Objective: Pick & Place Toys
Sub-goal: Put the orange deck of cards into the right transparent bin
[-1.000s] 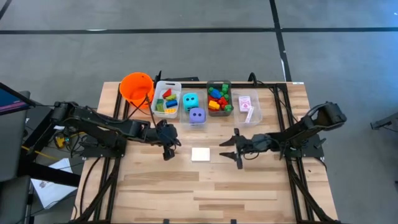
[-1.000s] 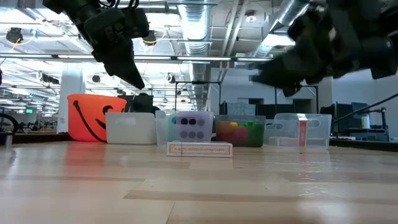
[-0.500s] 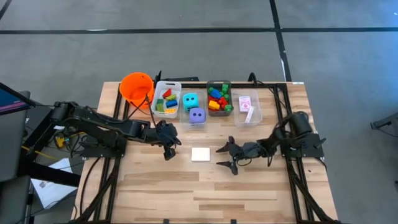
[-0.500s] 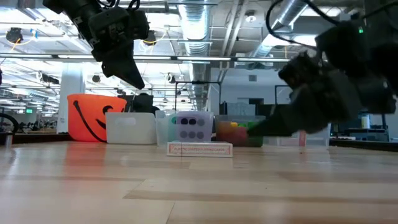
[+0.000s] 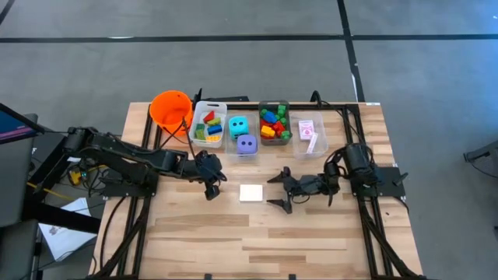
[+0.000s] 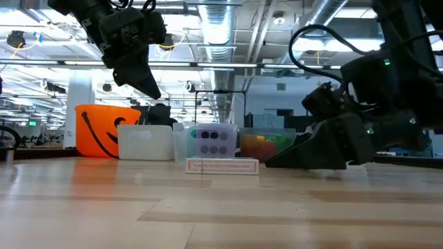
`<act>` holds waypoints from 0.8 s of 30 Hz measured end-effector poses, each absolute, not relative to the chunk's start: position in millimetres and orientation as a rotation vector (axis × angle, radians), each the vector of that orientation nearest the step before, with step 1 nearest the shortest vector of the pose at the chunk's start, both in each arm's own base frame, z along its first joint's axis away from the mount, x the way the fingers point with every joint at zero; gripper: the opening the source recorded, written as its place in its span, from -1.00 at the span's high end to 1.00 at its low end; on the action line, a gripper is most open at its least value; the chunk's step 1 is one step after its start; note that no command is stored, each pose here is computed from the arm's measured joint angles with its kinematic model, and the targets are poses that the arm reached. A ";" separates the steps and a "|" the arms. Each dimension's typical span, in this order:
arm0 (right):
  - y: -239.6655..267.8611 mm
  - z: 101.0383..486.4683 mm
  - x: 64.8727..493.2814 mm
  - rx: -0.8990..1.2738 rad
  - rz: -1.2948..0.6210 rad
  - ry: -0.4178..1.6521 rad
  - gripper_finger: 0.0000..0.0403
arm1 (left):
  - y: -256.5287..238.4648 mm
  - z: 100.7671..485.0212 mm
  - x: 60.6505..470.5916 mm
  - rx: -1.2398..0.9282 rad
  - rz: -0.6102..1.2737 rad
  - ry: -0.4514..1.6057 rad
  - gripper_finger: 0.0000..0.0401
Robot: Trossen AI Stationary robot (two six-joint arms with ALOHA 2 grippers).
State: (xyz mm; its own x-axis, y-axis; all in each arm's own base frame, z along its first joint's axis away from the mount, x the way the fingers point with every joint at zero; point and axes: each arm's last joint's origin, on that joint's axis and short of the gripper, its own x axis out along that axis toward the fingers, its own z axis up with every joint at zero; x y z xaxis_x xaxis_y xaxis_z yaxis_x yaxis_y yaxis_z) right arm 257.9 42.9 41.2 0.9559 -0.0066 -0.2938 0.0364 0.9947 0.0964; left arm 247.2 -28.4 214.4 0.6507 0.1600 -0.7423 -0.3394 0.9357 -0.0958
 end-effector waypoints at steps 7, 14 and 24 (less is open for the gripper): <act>44.5 35.1 273.2 0.033 -0.014 0.288 -0.98 | -28.4 214.4 247.1 -0.235 0.287 0.816 1.00; 49.4 34.8 289.5 0.013 0.034 0.308 -0.98 | -28.4 214.3 247.1 -0.235 0.287 0.816 1.00; 54.1 34.5 310.4 0.003 0.061 0.352 -0.88 | -28.4 214.3 247.1 -0.235 0.287 0.816 1.00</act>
